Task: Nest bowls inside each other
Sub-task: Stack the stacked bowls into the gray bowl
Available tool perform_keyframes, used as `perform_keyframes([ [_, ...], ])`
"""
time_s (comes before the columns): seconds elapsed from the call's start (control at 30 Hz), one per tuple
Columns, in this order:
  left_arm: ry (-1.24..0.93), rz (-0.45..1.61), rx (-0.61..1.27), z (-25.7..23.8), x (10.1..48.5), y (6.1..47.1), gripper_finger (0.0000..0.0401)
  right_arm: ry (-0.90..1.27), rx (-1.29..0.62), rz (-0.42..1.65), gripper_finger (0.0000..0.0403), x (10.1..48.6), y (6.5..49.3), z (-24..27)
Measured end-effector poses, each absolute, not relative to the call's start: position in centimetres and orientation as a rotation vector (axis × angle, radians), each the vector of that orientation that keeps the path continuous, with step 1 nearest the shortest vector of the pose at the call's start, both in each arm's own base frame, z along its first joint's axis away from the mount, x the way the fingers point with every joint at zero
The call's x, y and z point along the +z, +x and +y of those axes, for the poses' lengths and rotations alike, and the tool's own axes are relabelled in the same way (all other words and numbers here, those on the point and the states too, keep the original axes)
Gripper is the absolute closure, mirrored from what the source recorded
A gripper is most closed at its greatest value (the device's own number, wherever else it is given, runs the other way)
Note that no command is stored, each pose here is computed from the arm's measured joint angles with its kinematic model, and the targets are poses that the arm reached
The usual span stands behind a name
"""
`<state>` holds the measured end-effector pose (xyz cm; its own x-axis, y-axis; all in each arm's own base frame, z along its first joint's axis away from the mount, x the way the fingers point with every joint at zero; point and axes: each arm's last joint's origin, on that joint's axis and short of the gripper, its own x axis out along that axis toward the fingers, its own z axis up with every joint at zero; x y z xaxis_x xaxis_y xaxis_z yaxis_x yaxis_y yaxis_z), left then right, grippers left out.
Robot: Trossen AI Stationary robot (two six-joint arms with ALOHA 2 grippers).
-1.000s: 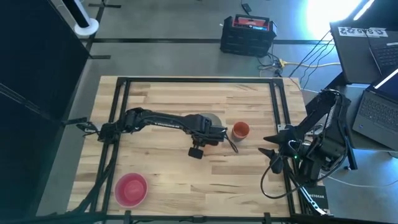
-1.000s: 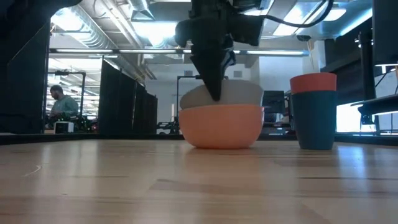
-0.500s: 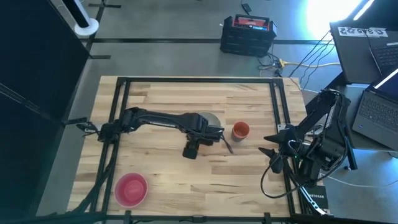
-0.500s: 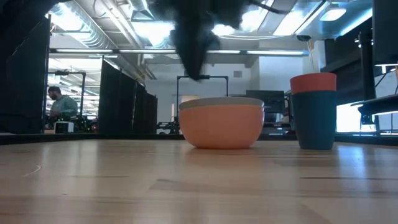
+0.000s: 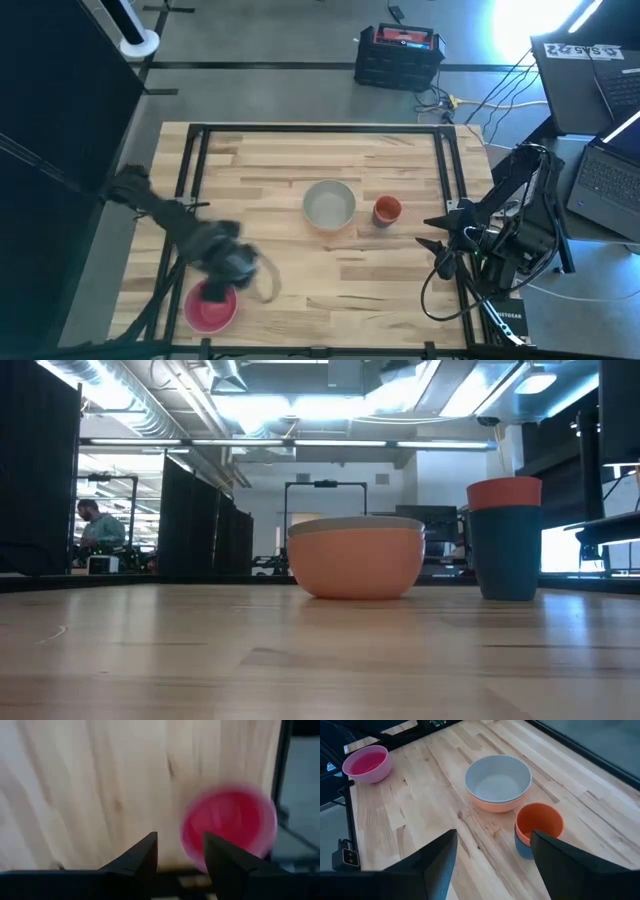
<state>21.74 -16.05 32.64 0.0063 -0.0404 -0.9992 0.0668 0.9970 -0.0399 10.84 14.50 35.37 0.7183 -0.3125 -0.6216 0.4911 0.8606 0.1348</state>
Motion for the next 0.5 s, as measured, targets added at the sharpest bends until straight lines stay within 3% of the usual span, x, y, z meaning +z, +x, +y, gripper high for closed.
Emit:
perform_keyframes([
  [0.2,-0.049,1.580,-0.106,-16.4,28.8,16.9,0.0263,0.303,-0.452,0.621,0.0166,35.4,10.9,14.5],
  [0.5,-0.058,1.586,-0.171,-16.3,23.7,16.5,0.0263,0.379,-0.475,0.604,0.0166,35.4,10.9,14.5],
])
